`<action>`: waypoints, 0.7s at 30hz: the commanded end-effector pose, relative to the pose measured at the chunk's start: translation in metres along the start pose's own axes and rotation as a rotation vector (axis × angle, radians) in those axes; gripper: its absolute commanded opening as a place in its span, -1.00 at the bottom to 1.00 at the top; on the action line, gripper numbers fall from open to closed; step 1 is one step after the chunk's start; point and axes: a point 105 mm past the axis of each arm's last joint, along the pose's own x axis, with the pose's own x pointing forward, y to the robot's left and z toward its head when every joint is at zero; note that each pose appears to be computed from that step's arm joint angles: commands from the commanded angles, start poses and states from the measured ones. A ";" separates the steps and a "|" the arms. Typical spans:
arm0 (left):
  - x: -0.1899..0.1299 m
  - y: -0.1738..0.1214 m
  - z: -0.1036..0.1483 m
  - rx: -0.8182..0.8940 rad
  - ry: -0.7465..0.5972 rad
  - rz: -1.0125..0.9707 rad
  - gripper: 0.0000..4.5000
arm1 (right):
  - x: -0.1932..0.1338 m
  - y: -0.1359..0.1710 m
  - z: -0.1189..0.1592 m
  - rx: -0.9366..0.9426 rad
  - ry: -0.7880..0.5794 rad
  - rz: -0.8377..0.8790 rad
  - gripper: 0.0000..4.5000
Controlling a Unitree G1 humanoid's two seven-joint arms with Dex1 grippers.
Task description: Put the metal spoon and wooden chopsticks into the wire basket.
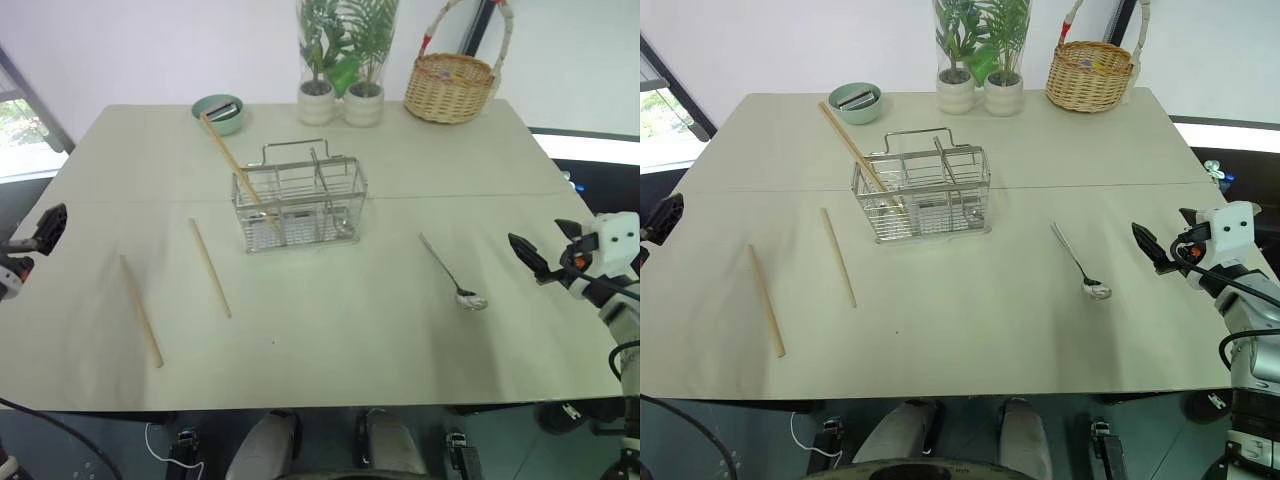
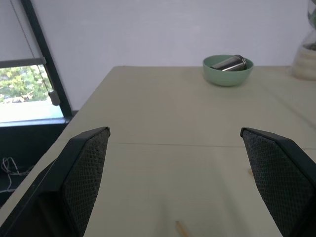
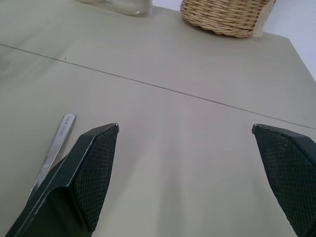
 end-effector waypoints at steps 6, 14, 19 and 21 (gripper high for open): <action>0.002 -0.003 0.018 0.025 -0.056 -0.019 1.00 | 0.000 -0.003 0.015 -0.015 -0.064 -0.015 0.98; 0.004 -0.006 0.020 0.033 -0.053 -0.036 1.00 | 0.000 -0.003 0.017 -0.016 -0.073 -0.011 0.98; 0.007 -0.010 0.025 0.036 -0.057 -0.061 1.00 | 0.001 -0.001 0.023 -0.025 -0.082 0.001 0.98; 0.009 -0.019 0.031 0.034 -0.061 -0.112 1.00 | 0.004 0.000 0.029 -0.034 -0.090 0.016 0.98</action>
